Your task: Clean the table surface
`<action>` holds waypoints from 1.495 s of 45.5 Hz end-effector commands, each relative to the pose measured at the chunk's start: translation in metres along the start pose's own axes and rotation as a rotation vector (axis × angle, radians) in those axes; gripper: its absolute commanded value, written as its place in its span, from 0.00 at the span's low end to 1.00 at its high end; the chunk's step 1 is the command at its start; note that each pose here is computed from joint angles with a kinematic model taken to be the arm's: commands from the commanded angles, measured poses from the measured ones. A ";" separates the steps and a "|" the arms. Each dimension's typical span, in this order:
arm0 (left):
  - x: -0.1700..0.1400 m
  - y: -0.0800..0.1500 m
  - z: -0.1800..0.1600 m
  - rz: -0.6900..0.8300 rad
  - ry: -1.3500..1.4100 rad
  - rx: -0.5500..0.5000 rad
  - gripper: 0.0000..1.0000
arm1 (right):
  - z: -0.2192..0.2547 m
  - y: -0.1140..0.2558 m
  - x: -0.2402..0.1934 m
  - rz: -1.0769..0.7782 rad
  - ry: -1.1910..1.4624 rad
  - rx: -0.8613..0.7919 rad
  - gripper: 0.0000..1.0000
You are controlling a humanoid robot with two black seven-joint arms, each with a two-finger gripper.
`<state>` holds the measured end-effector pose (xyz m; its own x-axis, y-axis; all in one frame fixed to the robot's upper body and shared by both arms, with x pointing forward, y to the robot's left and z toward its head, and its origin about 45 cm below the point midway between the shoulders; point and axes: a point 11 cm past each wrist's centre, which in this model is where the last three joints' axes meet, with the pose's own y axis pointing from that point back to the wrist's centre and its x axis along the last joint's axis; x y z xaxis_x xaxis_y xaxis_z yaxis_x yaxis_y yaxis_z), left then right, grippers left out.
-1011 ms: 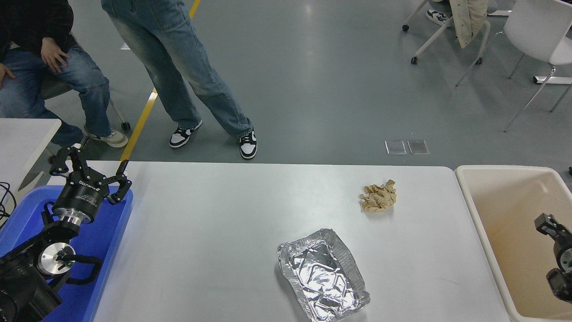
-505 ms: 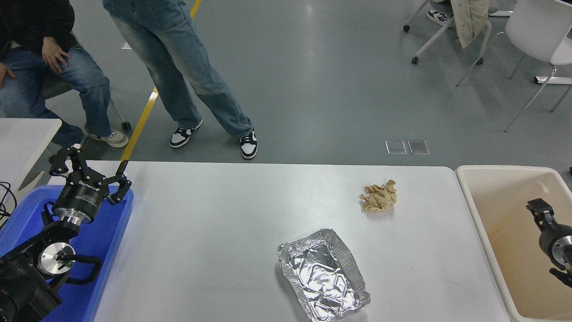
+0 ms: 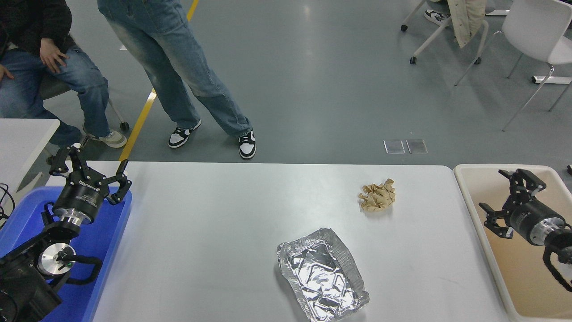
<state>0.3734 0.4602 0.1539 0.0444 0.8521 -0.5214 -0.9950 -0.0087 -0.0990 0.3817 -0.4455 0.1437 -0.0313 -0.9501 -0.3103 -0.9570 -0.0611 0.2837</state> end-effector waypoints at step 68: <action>0.000 0.000 0.000 0.000 0.000 0.000 1.00 | 0.028 -0.020 -0.056 0.202 0.044 0.191 1.00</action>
<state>0.3736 0.4600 0.1541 0.0451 0.8520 -0.5216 -0.9950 -0.0083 -0.0995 0.3912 -0.3618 0.1407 -0.1203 -0.9636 -0.2386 -0.9845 0.0849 0.1535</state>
